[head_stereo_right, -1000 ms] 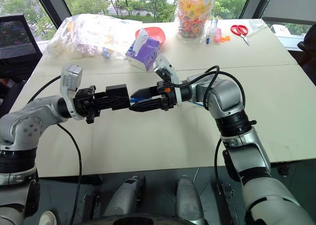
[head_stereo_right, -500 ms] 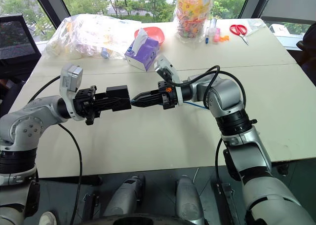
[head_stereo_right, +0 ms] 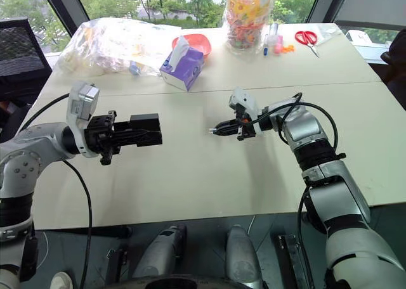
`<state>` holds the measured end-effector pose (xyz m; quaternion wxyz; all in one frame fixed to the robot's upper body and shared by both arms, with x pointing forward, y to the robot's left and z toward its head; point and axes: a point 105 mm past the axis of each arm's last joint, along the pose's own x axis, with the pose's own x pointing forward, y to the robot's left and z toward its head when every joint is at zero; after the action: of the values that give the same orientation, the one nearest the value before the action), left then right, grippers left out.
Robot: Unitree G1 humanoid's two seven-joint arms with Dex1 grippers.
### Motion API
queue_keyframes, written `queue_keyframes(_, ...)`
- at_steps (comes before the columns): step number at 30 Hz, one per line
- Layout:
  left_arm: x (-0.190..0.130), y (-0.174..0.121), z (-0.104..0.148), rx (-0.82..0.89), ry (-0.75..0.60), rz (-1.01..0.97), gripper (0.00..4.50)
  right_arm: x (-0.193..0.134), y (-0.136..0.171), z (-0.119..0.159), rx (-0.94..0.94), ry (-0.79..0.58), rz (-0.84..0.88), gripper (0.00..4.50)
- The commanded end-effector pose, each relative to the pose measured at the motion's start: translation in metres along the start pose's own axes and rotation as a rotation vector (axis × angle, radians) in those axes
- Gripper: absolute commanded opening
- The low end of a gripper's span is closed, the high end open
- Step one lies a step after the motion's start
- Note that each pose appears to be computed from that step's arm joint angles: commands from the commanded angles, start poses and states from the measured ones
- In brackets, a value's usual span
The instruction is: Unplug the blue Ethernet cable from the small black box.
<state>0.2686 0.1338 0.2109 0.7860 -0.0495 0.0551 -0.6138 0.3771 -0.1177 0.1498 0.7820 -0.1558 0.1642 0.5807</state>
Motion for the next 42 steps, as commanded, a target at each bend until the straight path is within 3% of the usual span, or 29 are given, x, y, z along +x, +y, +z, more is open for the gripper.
queue_keyframes(1,0.010,0.006,-0.012,0.108,0.048,0.040,0.54,-0.007,-0.039,0.027,-0.100,-0.096,-0.265,0.04)
queue_keyframes(8,0.038,0.043,-0.031,0.234,-0.024,0.205,0.54,0.006,-0.071,0.012,-0.100,-0.071,-0.538,0.04)
queue_keyframes(9,0.040,0.046,-0.033,0.240,-0.035,0.215,0.54,0.007,-0.072,0.009,-0.104,-0.060,-0.554,0.88)
queue_keyframes(10,0.043,0.049,-0.034,0.250,-0.045,0.228,0.54,0.007,-0.073,0.007,-0.104,-0.052,-0.572,1.17)
queue_keyframes(16,0.065,0.079,-0.047,0.349,-0.070,0.341,0.54,-0.006,-0.086,-0.003,-0.095,-0.033,-0.717,4.29)
queue_keyframes(17,0.070,0.082,-0.049,0.354,-0.074,0.349,0.54,-0.010,-0.086,-0.001,-0.082,-0.065,-0.723,4.46)
queue_keyframes(22,0.088,0.098,-0.061,0.338,-0.090,0.399,0.54,-0.035,-0.073,0.010,0.039,-0.242,-0.679,4.46)
queue_keyframes(26,0.093,0.109,-0.072,0.326,-0.086,0.441,0.54,-0.046,-0.032,0.010,0.149,-0.338,-0.550,4.46)
queue_keyframes(29,0.093,0.115,-0.085,0.317,-0.063,0.460,0.54,-0.047,-0.003,0.001,0.191,-0.323,-0.499,4.46)
queue_keyframes(33,0.092,0.111,-0.103,0.311,-0.040,0.420,0.54,-0.045,0.014,-0.008,0.232,-0.300,-0.497,4.46)
queue_keyframes(35,0.087,0.111,-0.112,0.301,-0.016,0.417,1.58,-0.044,0.018,-0.011,0.247,-0.294,-0.500,4.50)
queue_keyframes(42,0.054,0.121,-0.117,0.301,0.029,0.485,3.95,-0.038,0.027,-0.017,0.269,-0.265,-0.479,4.50)
